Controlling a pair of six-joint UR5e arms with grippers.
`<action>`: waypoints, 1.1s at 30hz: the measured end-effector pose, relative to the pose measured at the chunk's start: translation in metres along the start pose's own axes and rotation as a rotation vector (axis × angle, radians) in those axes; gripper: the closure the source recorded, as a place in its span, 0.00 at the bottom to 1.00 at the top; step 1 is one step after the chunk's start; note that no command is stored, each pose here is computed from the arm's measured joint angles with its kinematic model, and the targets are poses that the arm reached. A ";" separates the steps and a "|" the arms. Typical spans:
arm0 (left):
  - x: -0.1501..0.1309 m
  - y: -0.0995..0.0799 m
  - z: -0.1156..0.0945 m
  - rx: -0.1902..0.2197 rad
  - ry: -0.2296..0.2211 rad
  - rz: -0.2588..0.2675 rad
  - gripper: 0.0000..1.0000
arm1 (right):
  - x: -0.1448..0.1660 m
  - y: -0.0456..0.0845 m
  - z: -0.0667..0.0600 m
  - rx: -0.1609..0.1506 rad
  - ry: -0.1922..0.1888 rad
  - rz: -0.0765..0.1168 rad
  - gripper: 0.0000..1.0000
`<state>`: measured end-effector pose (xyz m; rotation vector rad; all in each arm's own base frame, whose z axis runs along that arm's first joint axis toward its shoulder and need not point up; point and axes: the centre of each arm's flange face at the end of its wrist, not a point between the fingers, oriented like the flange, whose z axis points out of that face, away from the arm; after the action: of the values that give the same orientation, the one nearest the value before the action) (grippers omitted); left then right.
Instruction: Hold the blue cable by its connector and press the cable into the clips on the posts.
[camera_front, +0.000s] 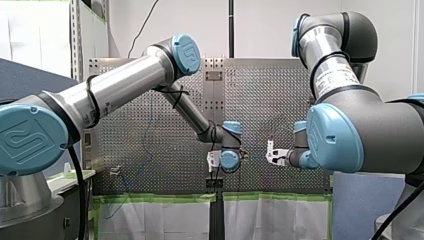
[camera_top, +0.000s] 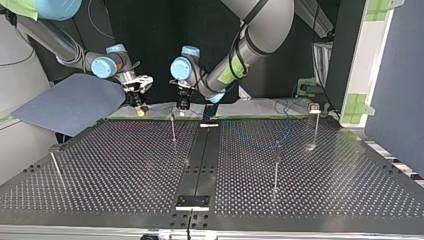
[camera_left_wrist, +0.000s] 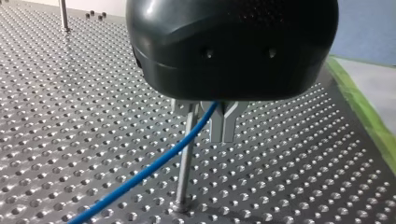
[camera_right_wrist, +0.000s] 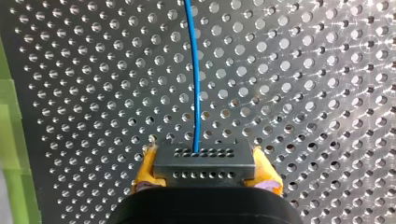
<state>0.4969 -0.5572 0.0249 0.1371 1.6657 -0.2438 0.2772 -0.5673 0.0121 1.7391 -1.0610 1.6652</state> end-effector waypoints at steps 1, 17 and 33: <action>-0.002 0.000 0.002 0.000 -0.001 -0.001 0.99 | 0.001 0.000 0.001 0.000 0.002 -0.002 1.00; -0.013 -0.013 0.003 0.011 0.004 0.015 0.99 | 0.003 0.004 0.002 -0.018 -0.029 -0.027 1.00; -0.004 -0.013 -0.014 -0.010 0.097 0.069 0.99 | -0.002 0.008 -0.005 -0.075 -0.088 -0.084 1.00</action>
<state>0.4811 -0.5666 0.0314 0.2016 1.7551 -0.1786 0.2676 -0.5677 0.0098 1.7973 -1.0608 1.4912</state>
